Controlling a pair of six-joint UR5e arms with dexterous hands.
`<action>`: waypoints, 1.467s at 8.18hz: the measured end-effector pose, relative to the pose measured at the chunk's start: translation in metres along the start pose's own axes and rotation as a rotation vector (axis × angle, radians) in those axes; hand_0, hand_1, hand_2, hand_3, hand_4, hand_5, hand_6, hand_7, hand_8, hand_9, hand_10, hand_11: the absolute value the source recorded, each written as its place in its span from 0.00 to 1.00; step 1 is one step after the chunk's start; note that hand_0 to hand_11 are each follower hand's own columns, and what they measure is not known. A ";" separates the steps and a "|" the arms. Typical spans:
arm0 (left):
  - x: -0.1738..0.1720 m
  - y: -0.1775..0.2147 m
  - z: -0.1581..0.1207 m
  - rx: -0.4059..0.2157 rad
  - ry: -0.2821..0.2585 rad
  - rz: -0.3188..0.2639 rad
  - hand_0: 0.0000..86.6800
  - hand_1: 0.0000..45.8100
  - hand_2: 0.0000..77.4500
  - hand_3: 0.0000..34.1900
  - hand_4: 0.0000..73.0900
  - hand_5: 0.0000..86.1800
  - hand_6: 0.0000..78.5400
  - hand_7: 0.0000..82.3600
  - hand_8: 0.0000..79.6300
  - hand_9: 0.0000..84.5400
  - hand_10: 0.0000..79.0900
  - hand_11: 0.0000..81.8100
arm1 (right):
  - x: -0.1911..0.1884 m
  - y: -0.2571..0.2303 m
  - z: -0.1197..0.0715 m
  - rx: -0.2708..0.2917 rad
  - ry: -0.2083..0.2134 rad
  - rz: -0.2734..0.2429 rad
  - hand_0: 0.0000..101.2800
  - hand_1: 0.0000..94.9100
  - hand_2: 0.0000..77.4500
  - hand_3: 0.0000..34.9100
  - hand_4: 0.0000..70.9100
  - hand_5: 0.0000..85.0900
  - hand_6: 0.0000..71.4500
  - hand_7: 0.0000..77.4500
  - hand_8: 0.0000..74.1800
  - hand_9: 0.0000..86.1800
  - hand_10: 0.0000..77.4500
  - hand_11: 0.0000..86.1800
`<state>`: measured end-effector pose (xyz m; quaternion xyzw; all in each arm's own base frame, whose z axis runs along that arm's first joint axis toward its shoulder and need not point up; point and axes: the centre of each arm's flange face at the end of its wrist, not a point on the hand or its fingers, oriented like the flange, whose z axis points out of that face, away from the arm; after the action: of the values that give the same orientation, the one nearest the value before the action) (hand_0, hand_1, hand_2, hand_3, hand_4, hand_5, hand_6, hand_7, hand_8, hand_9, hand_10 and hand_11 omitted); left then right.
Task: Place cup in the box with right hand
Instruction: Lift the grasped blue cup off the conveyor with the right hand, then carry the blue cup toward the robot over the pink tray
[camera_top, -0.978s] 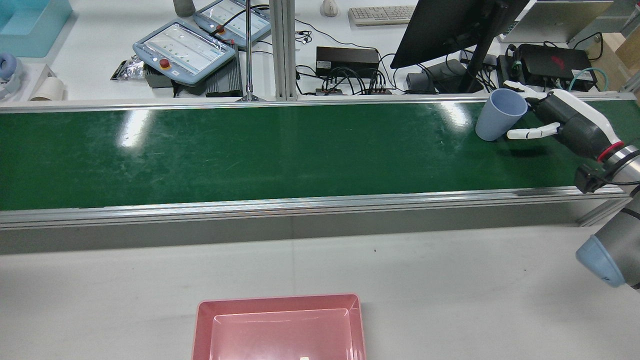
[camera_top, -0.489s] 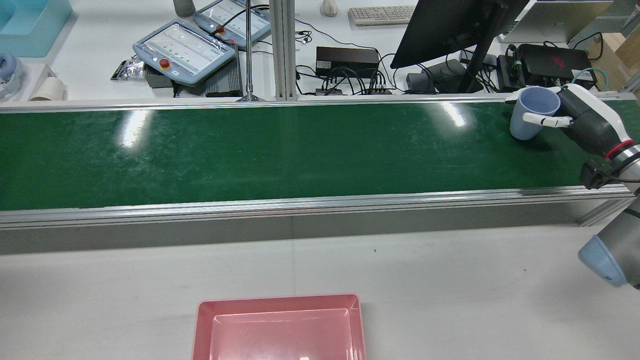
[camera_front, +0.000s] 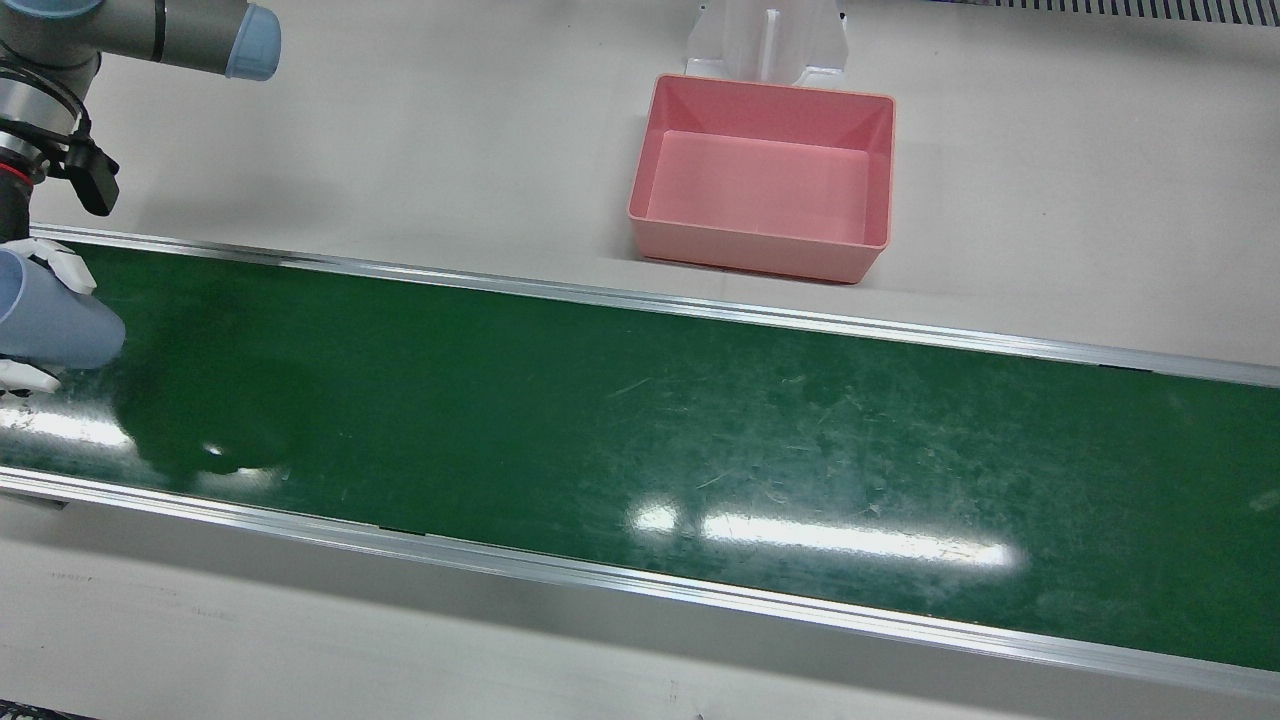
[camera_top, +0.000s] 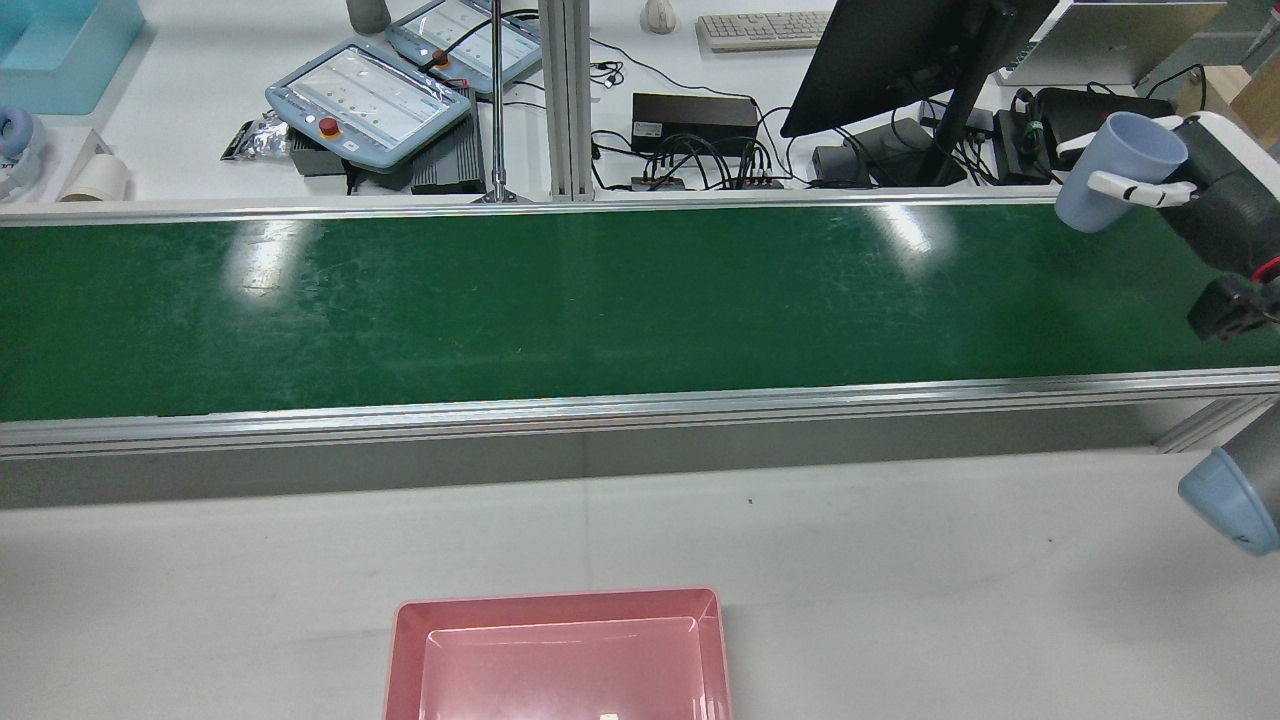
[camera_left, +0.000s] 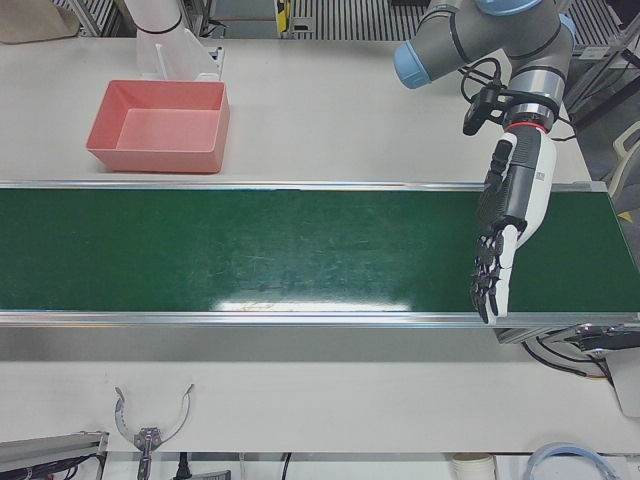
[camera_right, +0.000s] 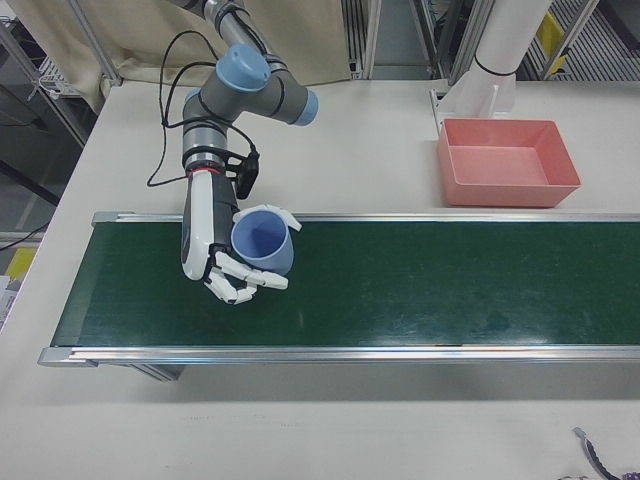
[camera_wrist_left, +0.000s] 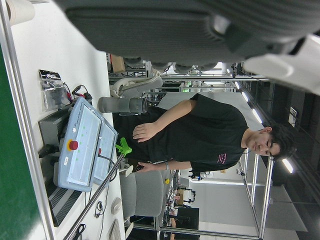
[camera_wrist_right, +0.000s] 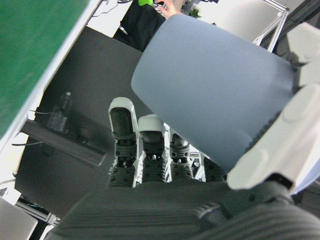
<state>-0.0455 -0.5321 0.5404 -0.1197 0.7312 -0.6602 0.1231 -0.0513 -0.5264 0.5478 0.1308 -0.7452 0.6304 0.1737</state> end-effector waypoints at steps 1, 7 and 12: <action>0.000 0.000 0.000 0.000 0.000 0.000 0.00 0.01 0.01 0.00 0.01 0.01 0.00 0.01 0.00 0.00 0.00 0.00 | -0.024 0.025 0.000 -0.041 -0.041 0.022 0.44 0.01 0.42 0.00 0.52 0.13 0.56 0.94 0.75 0.78 0.51 0.66; 0.000 0.000 0.000 0.000 0.000 0.000 0.00 0.01 0.01 0.00 0.01 0.01 0.01 0.01 0.00 0.00 0.00 0.00 | -0.006 0.262 -0.069 -0.387 0.062 0.063 0.44 0.02 0.46 0.00 0.55 0.08 0.27 0.90 0.35 0.56 0.20 0.27; 0.000 0.000 0.000 0.000 -0.001 0.000 0.00 0.01 0.01 0.00 0.01 0.00 0.00 0.01 0.00 0.00 0.00 0.00 | 0.129 0.405 -0.161 -0.556 0.244 0.100 0.46 0.01 0.47 0.00 0.55 0.07 0.23 0.89 0.25 0.43 0.13 0.22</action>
<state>-0.0454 -0.5323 0.5402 -0.1199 0.7313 -0.6600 0.1233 -0.3202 -0.2951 0.2636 -0.0354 -0.8683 0.4211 0.2598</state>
